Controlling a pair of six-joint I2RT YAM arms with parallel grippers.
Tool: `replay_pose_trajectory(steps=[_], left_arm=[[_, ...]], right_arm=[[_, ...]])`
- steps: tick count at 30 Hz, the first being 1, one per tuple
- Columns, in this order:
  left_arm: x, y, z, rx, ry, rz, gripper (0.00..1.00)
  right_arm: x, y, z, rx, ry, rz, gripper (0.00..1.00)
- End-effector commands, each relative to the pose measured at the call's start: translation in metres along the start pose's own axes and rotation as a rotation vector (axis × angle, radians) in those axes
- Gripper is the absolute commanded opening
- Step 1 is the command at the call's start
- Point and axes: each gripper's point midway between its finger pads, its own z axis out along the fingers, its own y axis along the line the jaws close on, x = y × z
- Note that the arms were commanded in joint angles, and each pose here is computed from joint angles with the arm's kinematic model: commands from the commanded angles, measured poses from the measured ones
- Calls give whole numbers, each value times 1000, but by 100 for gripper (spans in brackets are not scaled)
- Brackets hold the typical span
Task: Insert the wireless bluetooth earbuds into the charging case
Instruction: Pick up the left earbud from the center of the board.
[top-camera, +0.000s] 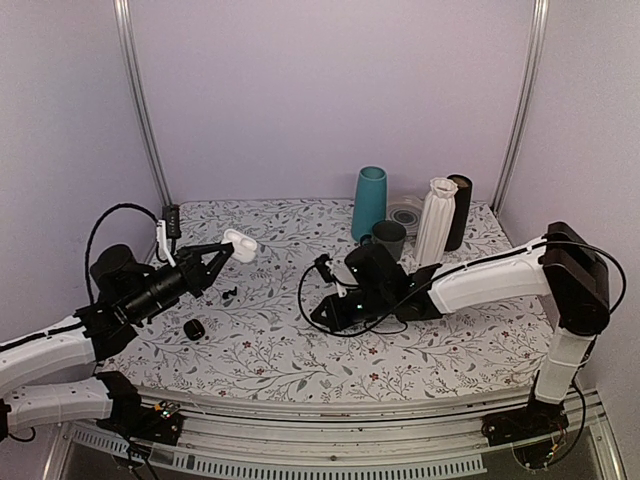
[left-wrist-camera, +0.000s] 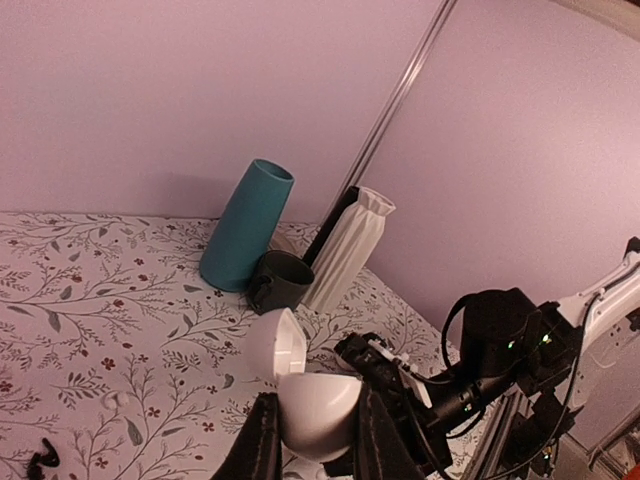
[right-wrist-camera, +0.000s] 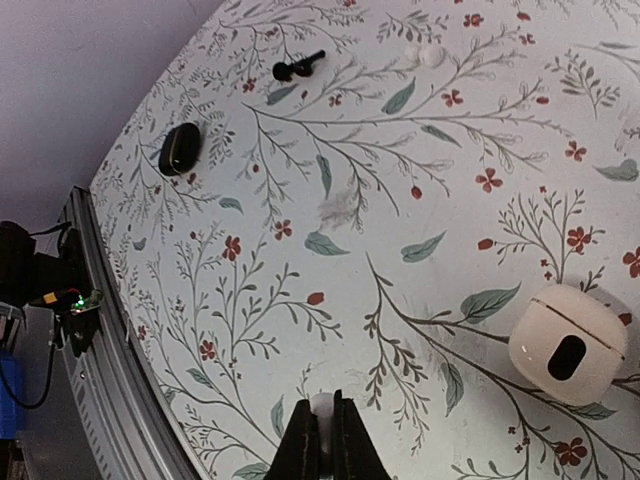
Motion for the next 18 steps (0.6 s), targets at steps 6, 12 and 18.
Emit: replay_pose_trajectory(steps=[6, 12, 18], left_arm=[[1, -45, 5, 313, 42, 102, 0], [9, -62, 5, 454, 78, 82, 0], [14, -73, 5, 552, 102, 61, 0]], right_arm=[[-71, 51, -86, -101, -225, -143, 4], [-99, 86, -130, -195, -329, -202, 4], [-118, 116, -160, -297, -401, -248, 4]])
